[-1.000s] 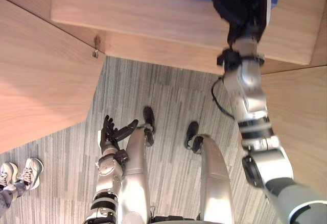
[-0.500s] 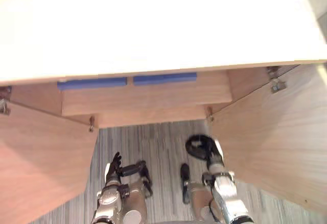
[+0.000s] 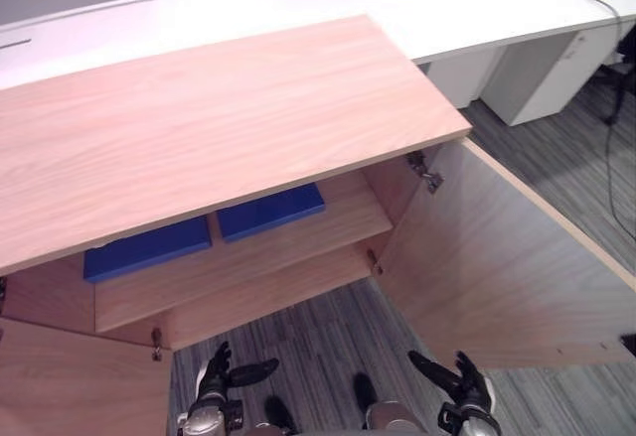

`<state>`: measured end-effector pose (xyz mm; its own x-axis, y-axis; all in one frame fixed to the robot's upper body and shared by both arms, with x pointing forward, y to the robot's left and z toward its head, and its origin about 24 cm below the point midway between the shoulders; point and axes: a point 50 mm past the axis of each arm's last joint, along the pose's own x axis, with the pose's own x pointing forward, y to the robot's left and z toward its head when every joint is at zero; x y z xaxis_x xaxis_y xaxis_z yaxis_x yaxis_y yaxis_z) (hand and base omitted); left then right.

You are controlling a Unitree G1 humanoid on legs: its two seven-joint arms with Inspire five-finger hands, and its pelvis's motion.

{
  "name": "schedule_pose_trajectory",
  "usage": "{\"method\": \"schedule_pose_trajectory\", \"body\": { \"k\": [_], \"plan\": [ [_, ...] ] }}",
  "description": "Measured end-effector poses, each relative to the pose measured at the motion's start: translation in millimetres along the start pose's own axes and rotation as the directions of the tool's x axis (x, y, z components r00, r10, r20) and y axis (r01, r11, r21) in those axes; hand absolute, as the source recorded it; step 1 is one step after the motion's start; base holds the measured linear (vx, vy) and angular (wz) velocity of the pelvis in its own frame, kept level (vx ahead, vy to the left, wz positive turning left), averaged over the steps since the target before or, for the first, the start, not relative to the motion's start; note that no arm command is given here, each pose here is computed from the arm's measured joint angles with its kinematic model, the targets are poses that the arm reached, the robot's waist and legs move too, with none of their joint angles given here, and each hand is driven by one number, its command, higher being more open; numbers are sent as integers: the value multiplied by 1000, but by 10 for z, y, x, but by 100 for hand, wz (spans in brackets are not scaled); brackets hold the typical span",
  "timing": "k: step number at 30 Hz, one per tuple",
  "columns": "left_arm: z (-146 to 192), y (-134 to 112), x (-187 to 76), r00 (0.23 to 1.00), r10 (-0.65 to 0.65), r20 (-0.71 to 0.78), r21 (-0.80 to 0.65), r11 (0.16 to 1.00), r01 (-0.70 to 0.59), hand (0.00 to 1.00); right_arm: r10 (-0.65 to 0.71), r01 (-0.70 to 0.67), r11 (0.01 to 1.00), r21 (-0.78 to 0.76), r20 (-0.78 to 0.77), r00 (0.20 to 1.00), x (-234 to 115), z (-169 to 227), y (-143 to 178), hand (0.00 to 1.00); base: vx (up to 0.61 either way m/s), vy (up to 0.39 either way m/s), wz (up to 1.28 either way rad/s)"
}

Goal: Walk over to the cabinet, pick up the folder, carry it to the office cabinet, place the folder inside the office cabinet, then close the office cabinet door

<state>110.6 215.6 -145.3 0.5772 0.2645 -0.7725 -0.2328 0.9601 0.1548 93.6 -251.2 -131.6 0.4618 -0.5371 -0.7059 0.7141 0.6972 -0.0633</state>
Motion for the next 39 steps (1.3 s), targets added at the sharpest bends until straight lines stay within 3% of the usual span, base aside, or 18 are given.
{"method": "schedule_pose_trajectory", "body": {
  "k": [5,11,14,19,29,35,39],
  "plan": [
    [-165,77,-67,999,18,-43,-11,1000,-19,100,-139,109,971,215,132,981,7,368,-284,100,-29,-7,-35],
    [-231,87,-97,998,2,-59,-16,1000,-3,100,-158,56,958,280,354,922,87,1079,-297,100,15,-34,-35],
    [-218,47,-96,999,-23,-49,-4,1000,23,100,-88,-27,975,221,495,864,132,1637,-155,100,39,-42,-34],
    [-175,-18,-81,998,-63,-30,25,998,63,100,129,-96,992,-87,607,784,147,2244,91,100,47,-90,-32],
    [-81,-123,-64,992,-124,17,88,989,122,100,232,-93,964,-249,615,753,84,2300,210,100,-36,-78,-4],
    [-59,8,-50,994,-104,22,158,982,100,100,402,-133,888,-441,601,691,-326,1807,232,100,31,-71,-10],
    [20,41,-15,994,-103,39,201,975,93,100,575,-208,745,-634,452,682,-560,1335,257,100,7,-53,-18]
  ]
}}
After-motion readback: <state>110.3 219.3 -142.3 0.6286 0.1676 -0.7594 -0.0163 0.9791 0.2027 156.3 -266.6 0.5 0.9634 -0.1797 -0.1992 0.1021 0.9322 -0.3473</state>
